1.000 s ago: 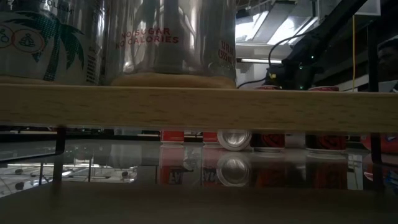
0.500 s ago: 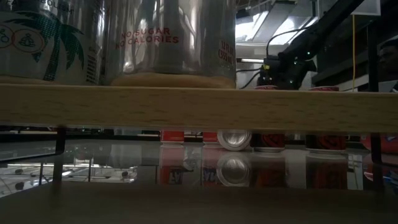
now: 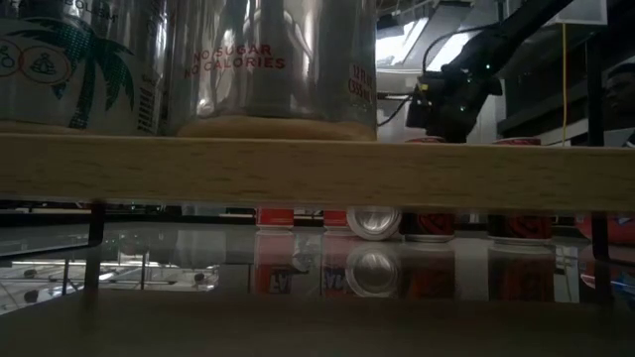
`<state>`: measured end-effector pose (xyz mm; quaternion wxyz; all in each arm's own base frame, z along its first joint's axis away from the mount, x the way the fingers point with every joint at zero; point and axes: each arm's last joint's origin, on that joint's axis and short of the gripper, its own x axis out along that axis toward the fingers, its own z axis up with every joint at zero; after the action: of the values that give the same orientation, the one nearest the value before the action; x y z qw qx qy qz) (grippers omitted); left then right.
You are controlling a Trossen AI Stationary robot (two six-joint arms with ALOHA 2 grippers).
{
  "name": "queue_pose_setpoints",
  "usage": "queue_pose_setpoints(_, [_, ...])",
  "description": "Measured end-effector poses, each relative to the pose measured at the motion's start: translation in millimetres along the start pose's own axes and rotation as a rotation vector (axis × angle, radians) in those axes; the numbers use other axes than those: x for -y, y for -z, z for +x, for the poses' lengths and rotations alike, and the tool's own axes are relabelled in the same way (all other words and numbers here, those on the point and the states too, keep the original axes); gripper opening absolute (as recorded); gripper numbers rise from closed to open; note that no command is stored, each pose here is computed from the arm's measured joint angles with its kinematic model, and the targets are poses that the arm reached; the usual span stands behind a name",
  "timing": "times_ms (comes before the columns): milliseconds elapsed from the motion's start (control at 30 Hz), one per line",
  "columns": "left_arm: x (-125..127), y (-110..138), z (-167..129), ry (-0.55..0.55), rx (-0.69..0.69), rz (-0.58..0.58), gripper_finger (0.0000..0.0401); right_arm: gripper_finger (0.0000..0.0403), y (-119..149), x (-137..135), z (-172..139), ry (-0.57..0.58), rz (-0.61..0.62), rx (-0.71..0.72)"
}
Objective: Place canned beverage on shelf
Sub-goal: Put the silver soda can on the shelf aligned with the other silver soda can
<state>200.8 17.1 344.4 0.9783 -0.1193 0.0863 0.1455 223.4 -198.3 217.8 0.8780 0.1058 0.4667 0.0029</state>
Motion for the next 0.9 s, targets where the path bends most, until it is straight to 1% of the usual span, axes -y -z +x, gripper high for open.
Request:
queue_pose_setpoints(133, [0,0,0,0.0,0.0,0.0,0.0359,0.0292,-9,-18,1,-0.039,-0.037,0.015])
queue_pose_setpoints(367, [1,3,6,-0.008,-0.016,0.012,0.0359,0.0288,-26,-54,6,-0.088,-0.098,0.05])
queue_pose_setpoints(467, [1,5,10,-0.02,-0.032,0.031,0.0359,0.0289,-32,-65,12,-0.097,-0.122,0.067])
queue_pose_setpoints(533, [1,5,13,-0.019,-0.027,0.036,0.0359,0.0288,-36,-72,15,-0.084,-0.153,0.071])
queue_pose_setpoints(667, [2,8,18,-0.024,-0.045,0.045,0.0359,0.0288,-43,-80,18,-0.041,-0.204,0.098])
queue_pose_setpoints(767, [2,11,22,-0.026,-0.061,0.05,0.0359,0.0289,-47,-81,19,-0.034,-0.219,0.134])
queue_pose_setpoints(833, [2,11,24,-0.02,-0.061,0.08,0.0359,0.0288,-51,-81,18,-0.025,-0.225,0.168])
queue_pose_setpoints(900, [3,13,29,-0.018,-0.064,0.124,0.0359,0.0287,-55,-81,17,-0.041,-0.232,0.221])
